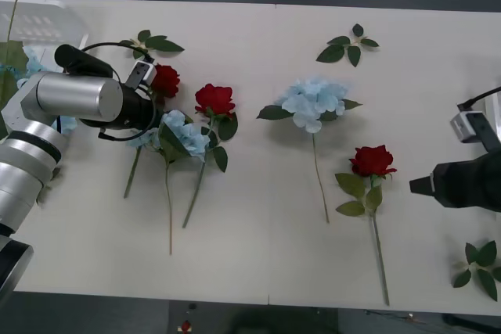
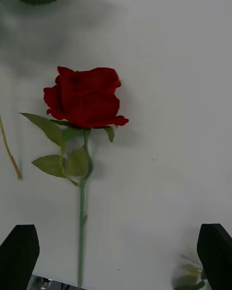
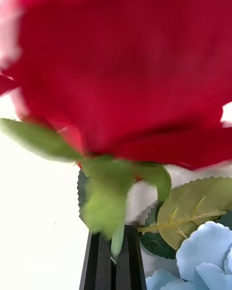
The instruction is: Put the red flowers into the right box and the blue flowers into the left box
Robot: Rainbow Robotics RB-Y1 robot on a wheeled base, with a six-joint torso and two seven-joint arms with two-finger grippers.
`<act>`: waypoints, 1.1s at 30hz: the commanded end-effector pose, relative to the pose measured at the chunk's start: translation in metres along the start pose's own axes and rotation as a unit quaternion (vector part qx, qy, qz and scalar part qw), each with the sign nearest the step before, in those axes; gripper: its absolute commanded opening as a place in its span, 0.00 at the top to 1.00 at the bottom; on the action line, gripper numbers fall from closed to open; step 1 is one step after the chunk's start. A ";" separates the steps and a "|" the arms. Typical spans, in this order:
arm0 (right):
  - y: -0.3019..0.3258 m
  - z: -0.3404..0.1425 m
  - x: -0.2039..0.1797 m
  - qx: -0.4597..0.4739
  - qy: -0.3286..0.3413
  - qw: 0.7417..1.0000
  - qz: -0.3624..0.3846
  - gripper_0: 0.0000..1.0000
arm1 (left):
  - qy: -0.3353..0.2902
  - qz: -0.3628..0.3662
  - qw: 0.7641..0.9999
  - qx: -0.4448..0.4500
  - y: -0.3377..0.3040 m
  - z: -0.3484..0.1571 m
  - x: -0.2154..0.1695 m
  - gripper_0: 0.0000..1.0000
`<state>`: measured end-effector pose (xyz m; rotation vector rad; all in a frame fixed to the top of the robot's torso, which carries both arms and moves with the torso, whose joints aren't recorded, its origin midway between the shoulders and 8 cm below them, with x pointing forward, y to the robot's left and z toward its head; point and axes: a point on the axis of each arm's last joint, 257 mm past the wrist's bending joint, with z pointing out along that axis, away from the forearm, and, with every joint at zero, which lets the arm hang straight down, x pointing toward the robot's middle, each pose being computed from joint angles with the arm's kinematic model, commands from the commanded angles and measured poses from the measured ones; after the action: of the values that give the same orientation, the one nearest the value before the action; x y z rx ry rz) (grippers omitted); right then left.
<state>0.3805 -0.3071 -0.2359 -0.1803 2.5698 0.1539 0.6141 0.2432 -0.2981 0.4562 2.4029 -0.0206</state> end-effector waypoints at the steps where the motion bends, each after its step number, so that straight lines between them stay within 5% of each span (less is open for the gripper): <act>1: 0.025 0.012 -0.005 -0.002 -0.006 1.000 -0.019 0.04 | -0.042 -0.039 0.998 -0.001 0.005 -0.014 -0.041 1.00; 7: 0.041 0.044 -0.001 -0.004 0.006 0.999 -0.046 0.04 | -0.093 -0.069 0.993 0.009 0.020 -0.047 -0.083 1.00; 12: 0.047 0.067 -0.001 -0.005 0.009 0.998 -0.062 0.04 | -0.162 -0.125 0.973 0.105 0.001 -0.109 -0.138 1.00; 18: 0.041 0.088 0.005 0.004 0.014 0.998 -0.060 0.04 | -0.244 -0.084 0.946 0.198 -0.041 -0.178 -0.185 1.00; 33: 0.034 0.123 0.011 0.009 0.028 0.998 -0.056 0.04 | -0.323 0.177 0.897 0.246 -0.188 -0.238 -0.113 1.00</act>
<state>0.4168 -0.2627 -0.3478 -0.3085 2.6328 0.0937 0.5018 0.0911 -0.0730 0.8074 1.7337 -0.5875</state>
